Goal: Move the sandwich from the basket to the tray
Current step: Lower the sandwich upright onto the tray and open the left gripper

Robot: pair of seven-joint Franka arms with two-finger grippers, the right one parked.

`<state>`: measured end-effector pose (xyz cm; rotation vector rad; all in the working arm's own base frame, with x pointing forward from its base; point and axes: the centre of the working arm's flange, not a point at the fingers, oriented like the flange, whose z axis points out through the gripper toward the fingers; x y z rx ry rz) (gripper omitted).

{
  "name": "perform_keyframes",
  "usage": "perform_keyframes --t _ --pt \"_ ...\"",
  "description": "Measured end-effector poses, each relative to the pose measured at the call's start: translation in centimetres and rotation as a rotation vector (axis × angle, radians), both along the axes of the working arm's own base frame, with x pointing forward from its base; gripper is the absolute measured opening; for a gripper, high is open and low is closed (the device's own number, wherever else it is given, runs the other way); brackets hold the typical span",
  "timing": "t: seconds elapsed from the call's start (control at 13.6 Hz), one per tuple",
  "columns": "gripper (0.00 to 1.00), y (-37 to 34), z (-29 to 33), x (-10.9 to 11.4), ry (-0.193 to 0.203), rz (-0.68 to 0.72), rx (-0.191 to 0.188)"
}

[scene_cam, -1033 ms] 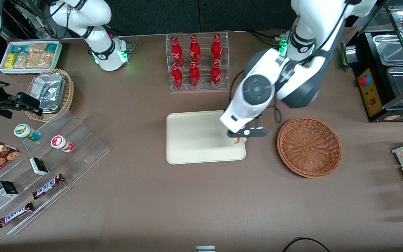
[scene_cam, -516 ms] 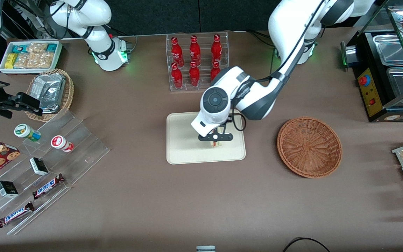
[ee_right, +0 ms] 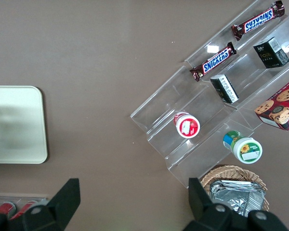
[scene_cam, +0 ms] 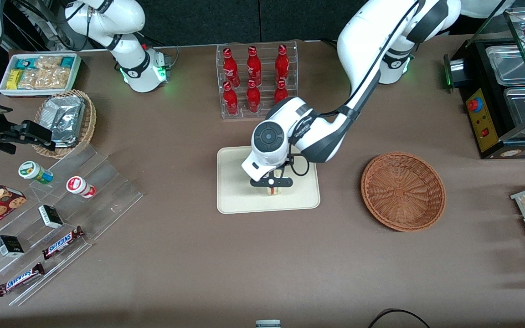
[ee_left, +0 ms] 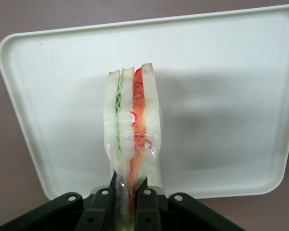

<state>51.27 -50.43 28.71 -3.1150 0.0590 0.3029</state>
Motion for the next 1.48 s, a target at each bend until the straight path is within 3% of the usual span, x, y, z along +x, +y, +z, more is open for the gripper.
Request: perform_keyframes --t 0.89,0.96,1.25,1.48 --pt "0.15 -2.1 -4.2 -1.5 -0.001 0.011 -0.001" --pt "0.21 -2.1 -4.3 -1.6 -0.002 0.012 0.003" --pt "0.62 -2.1 -3.3 -1.1 -0.029 0.031 0.019" --pt "0.93 -0.6 1.6 0.7 -0.051 0.072 0.036"
